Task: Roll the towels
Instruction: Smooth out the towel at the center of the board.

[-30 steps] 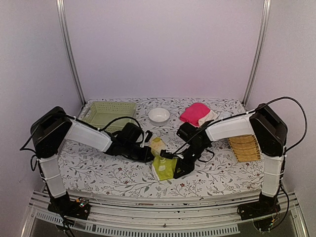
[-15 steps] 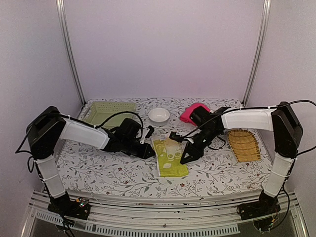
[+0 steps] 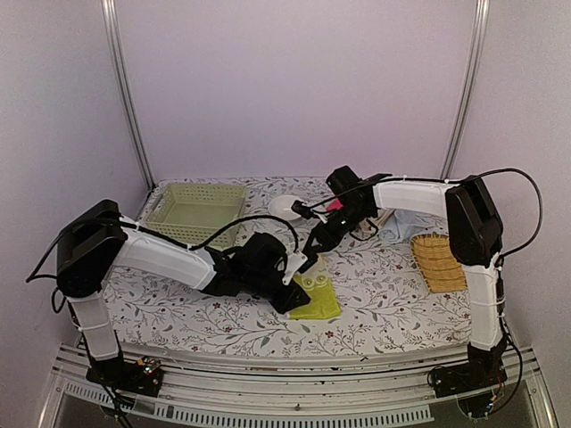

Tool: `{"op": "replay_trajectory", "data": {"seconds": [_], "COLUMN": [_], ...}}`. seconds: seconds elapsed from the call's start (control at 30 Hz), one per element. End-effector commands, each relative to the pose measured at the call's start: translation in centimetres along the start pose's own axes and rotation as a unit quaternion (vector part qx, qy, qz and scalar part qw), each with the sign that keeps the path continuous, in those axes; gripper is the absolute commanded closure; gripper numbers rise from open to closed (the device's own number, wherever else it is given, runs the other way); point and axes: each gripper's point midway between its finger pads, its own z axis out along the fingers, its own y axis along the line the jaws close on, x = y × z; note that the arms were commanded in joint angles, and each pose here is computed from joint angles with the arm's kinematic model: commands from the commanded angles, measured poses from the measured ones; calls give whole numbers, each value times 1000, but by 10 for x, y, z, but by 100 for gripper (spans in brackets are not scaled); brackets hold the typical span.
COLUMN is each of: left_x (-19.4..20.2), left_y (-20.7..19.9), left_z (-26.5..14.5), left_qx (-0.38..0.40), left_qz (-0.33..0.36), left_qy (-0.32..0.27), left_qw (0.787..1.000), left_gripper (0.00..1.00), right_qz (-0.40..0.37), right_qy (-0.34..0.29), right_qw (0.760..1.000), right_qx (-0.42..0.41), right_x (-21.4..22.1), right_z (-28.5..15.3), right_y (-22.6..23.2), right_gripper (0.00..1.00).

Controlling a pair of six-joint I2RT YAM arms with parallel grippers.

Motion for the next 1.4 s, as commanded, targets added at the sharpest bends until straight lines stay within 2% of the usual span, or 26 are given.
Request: {"op": "replay_trajectory", "data": {"seconds": [0.0,0.13,0.3,0.4,0.57,0.63,0.7,0.77,0.9,1.07,1.2,1.37], "left_x": [20,34,46,50,22,10,-10,-20,-21,-3,5,9], "left_y": [-10,-8,-6,1,1,2,-1,-2,-8,-19,-27,-33], "left_z": [17,24,31,36,39,33,16,0,-22,-27,-23,-11], "left_qx": [13,17,18,5,-9,-19,-42,-58,-54,-17,7,27], "left_qz": [37,40,48,53,85,99,116,136,167,193,216,243], "left_qy": [38,58,77,79,53,39,2,-23,-40,-20,0,10], "left_qw": [999,997,996,995,995,994,992,989,984,981,976,970], "left_gripper": [81,81,79,77,73,65,46,38,40,43,46,50], "right_qz": [35,87,178,185,174,162,143,114,55,-17,-57,-43], "right_qy": [14,51,63,65,46,31,9,-17,-60,-89,-103,-87], "right_qw": [999,993,978,977,981,985,989,993,997,996,992,994], "right_qx": [-8,56,84,88,67,53,28,6,-7,-21,-43,-40], "right_x": [7,36,70,77,63,51,36,20,5,12,34,51], "right_z": [23,35,27,24,18,8,-7,-29,-74,-105,-104,-91], "right_y": [-13,-53,-95,-100,-91,-80,-61,-39,-5,33,53,46], "right_gripper": [74,74,75,75,75,74,73,71,67,65,65,65]}}
